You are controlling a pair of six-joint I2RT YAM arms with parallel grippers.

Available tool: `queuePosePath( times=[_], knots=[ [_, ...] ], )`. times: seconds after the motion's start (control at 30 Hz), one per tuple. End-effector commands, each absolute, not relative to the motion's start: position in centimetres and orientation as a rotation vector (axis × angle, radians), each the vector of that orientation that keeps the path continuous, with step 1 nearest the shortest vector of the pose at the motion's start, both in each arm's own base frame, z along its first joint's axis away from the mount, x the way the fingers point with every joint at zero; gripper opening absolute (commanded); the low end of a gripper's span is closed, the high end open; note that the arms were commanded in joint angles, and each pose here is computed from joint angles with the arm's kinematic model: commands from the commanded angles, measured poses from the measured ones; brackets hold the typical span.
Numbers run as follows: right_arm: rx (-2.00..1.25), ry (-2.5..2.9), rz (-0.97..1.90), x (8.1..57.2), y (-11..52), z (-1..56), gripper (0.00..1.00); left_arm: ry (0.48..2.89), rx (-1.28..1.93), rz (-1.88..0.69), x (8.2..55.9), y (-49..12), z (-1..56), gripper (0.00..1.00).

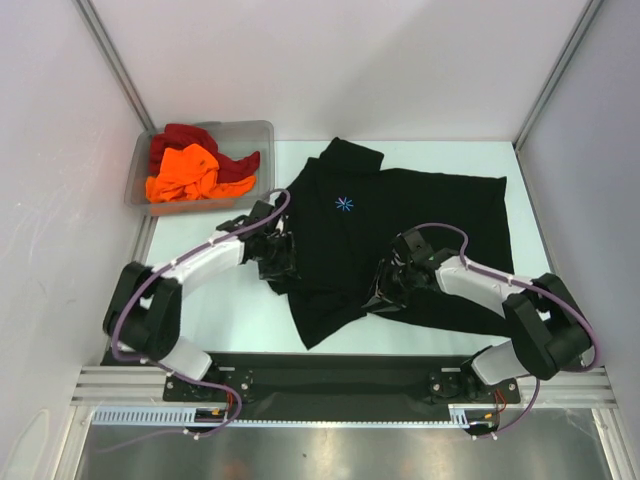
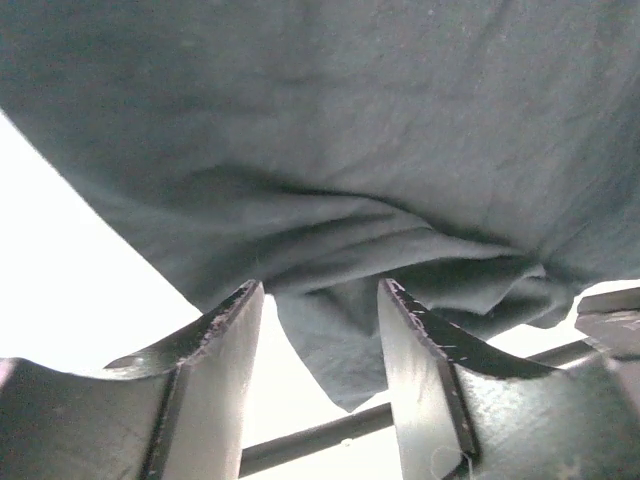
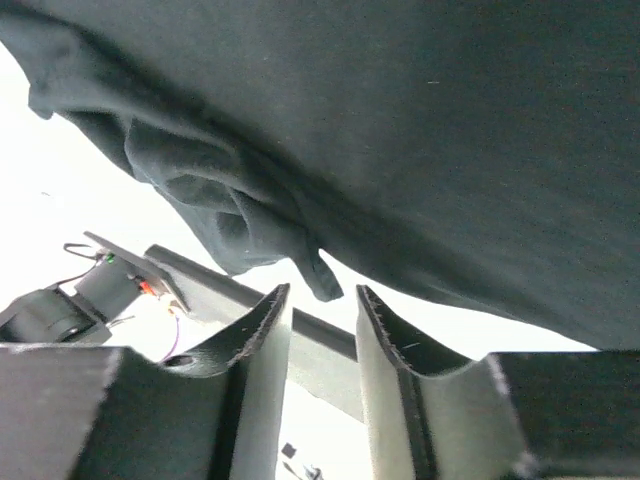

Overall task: Fold and stack the t-shirts
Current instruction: Fold the tshirt

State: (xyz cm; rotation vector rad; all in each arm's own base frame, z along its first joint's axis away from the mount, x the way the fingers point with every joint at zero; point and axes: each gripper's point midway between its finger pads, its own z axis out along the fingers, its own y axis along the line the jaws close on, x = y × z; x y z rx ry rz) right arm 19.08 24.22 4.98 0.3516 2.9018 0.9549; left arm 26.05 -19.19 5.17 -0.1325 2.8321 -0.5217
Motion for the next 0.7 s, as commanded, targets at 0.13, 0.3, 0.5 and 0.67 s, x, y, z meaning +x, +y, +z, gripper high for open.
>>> queuePosePath(
  times=[0.13, 0.3, 0.5, 0.67],
  knots=[
    [0.252, 2.850, 0.800, 20.7, 21.2, 8.3, 0.42, 2.766, -0.115, -0.461, 21.4, -15.7, 8.1, 0.54],
    [0.264, 2.820, 0.694, 21.5, 18.3, 10.2, 0.52, 2.825, -0.192, -0.587, 16.4, -17.0, 7.2, 0.46],
    [0.374, 2.771, 0.658, 21.4, 15.4, 11.7, 0.64, 2.904, -0.257, -0.550, 14.2, -18.9, 6.1, 0.54],
    [0.413, 2.780, 0.602, 20.1, 13.7, 11.3, 0.65, 2.980, -0.388, -0.475, 13.6, -20.3, 4.4, 0.55]
  ],
)
